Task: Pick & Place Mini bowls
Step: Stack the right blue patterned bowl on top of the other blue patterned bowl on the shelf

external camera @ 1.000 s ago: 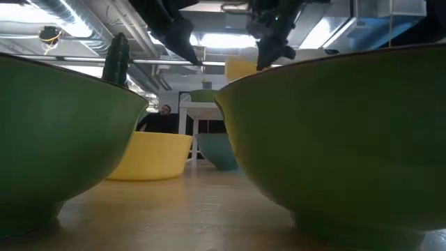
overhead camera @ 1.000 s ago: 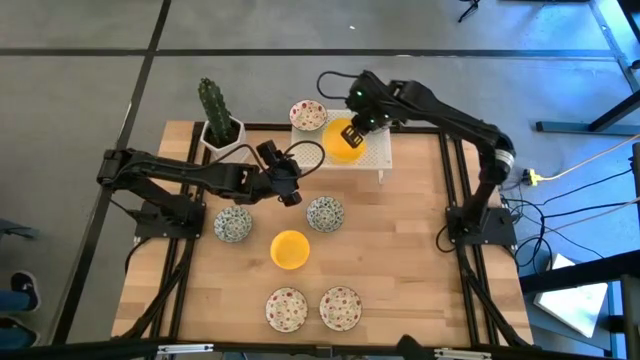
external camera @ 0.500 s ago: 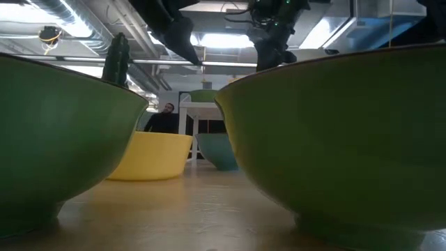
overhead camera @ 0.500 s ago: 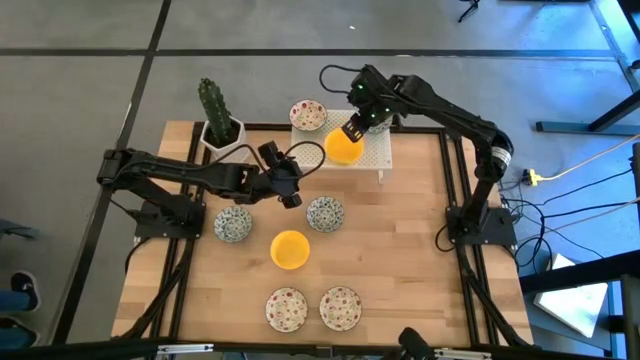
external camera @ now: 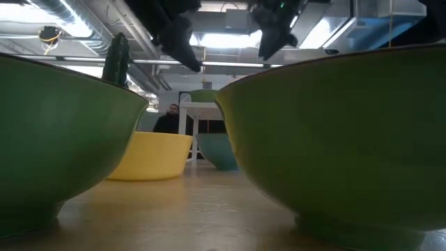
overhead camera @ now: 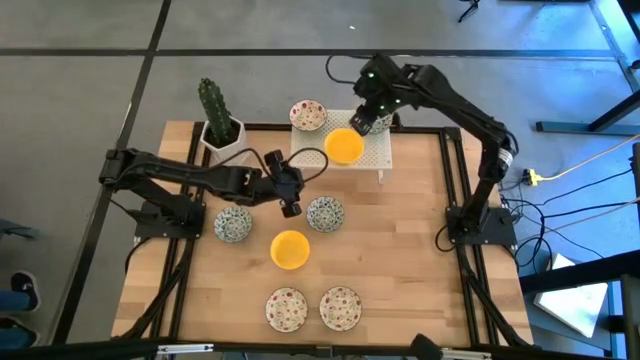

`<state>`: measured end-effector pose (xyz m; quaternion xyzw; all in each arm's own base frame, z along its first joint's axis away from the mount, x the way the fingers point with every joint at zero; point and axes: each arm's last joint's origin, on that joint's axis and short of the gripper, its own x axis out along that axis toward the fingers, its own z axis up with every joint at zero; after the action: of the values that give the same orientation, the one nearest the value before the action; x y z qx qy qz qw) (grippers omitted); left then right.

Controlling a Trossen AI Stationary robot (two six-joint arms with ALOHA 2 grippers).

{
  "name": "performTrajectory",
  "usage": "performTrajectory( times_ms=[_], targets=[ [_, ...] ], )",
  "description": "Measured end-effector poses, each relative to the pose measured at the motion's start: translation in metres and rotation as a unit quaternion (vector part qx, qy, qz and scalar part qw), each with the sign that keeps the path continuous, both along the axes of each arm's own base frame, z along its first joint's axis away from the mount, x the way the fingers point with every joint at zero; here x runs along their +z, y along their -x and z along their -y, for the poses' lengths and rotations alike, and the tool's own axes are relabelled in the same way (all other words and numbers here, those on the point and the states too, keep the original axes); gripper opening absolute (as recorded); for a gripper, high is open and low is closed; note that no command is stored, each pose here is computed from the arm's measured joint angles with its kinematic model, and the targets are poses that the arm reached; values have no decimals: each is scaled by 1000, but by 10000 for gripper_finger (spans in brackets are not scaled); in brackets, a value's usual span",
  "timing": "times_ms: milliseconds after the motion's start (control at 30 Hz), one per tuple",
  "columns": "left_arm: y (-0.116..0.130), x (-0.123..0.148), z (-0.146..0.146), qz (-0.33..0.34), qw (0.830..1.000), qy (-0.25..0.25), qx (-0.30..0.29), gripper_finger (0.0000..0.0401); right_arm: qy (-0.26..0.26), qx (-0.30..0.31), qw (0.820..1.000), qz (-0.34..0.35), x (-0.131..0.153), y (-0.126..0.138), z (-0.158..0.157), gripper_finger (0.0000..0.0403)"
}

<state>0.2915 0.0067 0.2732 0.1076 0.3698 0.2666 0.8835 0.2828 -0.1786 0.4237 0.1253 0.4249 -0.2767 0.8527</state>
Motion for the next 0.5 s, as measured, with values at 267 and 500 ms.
performTrajectory(
  times_ms=[267,500],
  targets=[
    [3,-10,7,-33,996,59,-61,219,-1,50,999,6,-11,12,-50,129],
    [1,-14,20,-47,982,120,-139,219,-19,106,993,50,-50,21,-111,129]
  ],
)
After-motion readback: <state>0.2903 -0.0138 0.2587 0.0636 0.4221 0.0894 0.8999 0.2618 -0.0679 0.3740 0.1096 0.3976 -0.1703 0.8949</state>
